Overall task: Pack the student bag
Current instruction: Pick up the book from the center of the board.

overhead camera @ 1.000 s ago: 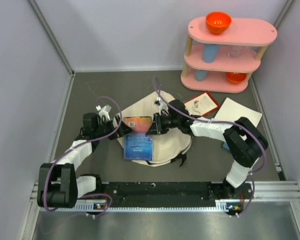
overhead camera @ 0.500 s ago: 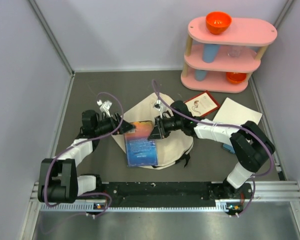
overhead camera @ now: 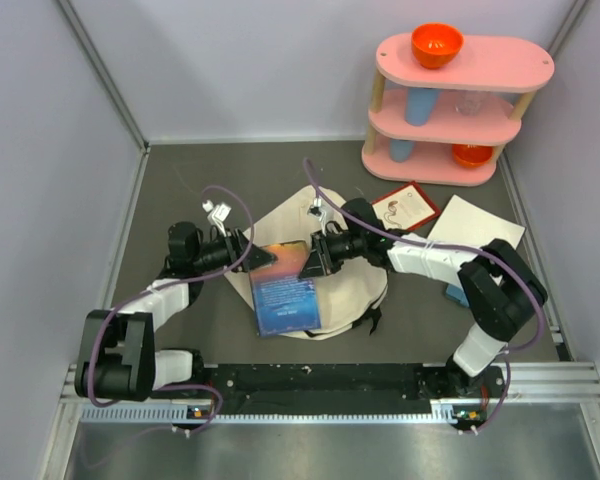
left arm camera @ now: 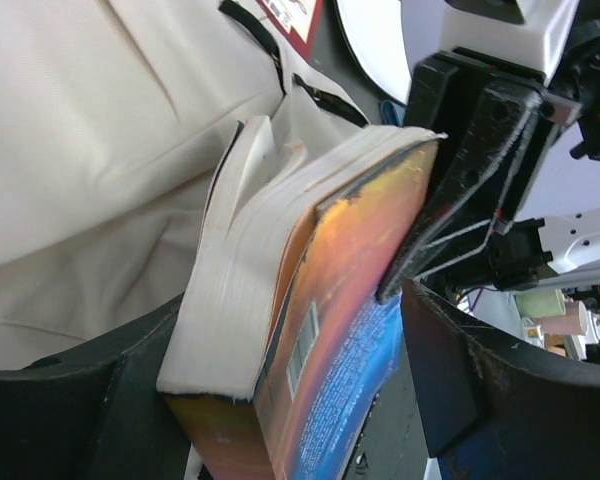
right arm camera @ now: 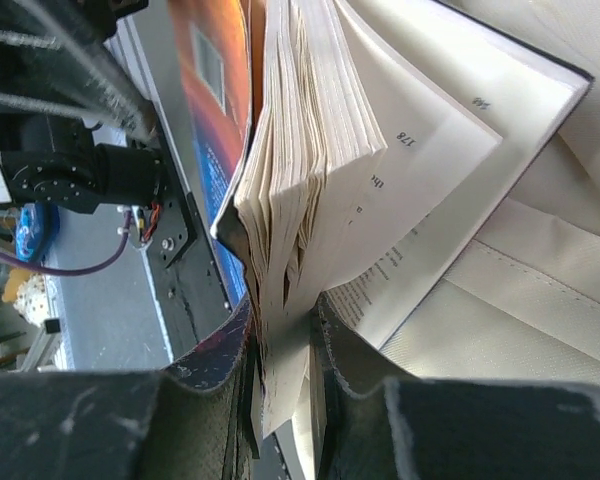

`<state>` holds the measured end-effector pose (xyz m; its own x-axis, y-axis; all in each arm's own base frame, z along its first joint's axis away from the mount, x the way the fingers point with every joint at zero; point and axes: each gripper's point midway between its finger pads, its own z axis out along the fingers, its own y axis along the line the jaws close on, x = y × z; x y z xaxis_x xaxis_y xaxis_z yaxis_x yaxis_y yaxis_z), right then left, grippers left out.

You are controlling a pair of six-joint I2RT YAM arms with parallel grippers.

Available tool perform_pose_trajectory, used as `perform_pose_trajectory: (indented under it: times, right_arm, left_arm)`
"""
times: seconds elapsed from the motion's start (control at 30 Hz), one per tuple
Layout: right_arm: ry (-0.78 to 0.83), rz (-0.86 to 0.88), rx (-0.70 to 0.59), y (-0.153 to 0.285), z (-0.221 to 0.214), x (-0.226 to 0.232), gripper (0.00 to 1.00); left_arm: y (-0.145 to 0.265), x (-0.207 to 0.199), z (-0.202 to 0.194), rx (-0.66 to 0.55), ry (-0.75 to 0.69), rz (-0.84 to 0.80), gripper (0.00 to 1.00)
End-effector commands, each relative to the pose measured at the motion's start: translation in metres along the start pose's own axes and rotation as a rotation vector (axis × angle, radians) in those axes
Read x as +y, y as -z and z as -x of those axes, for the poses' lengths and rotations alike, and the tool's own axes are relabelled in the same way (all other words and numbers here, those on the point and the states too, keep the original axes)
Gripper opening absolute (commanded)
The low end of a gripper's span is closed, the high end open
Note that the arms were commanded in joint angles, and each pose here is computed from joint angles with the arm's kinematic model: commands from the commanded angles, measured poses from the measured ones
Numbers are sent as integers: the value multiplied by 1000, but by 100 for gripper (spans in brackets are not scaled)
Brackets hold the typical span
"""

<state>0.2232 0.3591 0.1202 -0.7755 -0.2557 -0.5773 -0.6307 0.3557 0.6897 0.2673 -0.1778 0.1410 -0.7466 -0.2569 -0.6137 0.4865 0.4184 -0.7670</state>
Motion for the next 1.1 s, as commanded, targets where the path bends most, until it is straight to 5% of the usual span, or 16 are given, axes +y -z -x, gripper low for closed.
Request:
perform_pose_trajectory:
  times: [0.0, 0.23, 0.27, 0.37, 0.43, 0.47, 0.57, 0.63, 0.87, 1.0, 1.07]
  right_arm:
    - [90, 74, -203, 2, 71, 25, 0]
    - [38, 38, -251, -1, 86, 18, 0]
    - [33, 30, -246, -1, 84, 17, 0]
    - [14, -11, -231, 0, 82, 12, 18]
    - [-26, -77, -249, 9, 84, 6, 27]
    - [-65, -94, -242, 13, 77, 3, 41]
    - [-108, -163, -299, 37, 75, 1, 66]
    - [-107, -215, -348, 52, 76, -1, 71]
    - [-286, -76, -406, 68, 41, 23, 77]
    - [-397, 202, -553, 72, 57, 50, 78]
    - [-417, 276, -521, 68, 55, 58, 77]
  left_arm:
    - [-3, -32, -12, 51, -67, -125, 76]
    - [-3, -27, -8, 34, -63, -69, 57]
    - [-3, -24, -6, 29, -69, -48, 43]
    - [-3, -15, 1, 13, -64, 18, 14]
    - [-2, -14, 3, 7, -48, 53, 7]
    - [-1, -7, 8, -15, -53, 100, 0]
    - [6, -3, 22, -59, -64, 202, 0]
    - [15, -12, 46, -119, -54, 242, 0]
    - [38, -93, 110, -286, -153, 138, 0]
    - [40, -122, 128, -402, -272, -14, 0]
    - [39, -126, 133, -431, -223, -59, 0]
